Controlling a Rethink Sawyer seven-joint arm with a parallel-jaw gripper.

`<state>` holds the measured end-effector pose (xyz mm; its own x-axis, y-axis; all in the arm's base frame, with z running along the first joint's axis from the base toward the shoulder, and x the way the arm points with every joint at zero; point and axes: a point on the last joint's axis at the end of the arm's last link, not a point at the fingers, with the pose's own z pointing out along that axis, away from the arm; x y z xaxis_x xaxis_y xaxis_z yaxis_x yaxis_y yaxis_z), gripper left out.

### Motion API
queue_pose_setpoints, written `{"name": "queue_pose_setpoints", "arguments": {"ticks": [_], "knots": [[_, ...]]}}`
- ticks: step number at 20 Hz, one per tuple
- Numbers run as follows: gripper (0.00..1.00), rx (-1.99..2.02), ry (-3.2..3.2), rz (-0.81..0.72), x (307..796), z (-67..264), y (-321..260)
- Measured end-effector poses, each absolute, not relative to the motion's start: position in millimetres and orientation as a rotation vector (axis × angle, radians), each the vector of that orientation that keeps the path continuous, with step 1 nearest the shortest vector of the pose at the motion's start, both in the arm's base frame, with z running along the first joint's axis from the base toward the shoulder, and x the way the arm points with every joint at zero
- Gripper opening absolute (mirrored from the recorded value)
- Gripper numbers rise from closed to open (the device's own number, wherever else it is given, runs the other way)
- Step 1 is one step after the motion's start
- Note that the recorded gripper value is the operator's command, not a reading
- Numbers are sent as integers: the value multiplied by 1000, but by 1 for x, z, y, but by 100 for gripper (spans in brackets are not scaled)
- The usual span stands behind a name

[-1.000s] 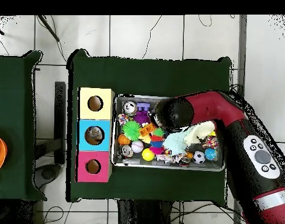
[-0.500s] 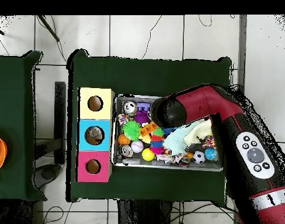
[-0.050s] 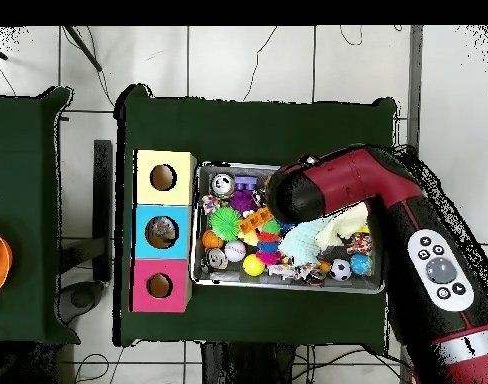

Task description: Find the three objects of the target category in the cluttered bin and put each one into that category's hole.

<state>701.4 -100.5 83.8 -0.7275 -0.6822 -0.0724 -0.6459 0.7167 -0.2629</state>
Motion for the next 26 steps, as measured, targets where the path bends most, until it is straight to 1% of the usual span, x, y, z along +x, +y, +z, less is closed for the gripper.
{"name": "queue_pose_setpoints", "arguments": {"ticks": [8, 13, 19, 26], "knots": [[100, -1026, 2793, -376, 693, 87, -135], [100, -979, 2908, -386, 673, 83, -160], [100, -928, 3082, -351, 648, 80, -173], [100, -874, 3157, -280, 638, 81, -172]]}}
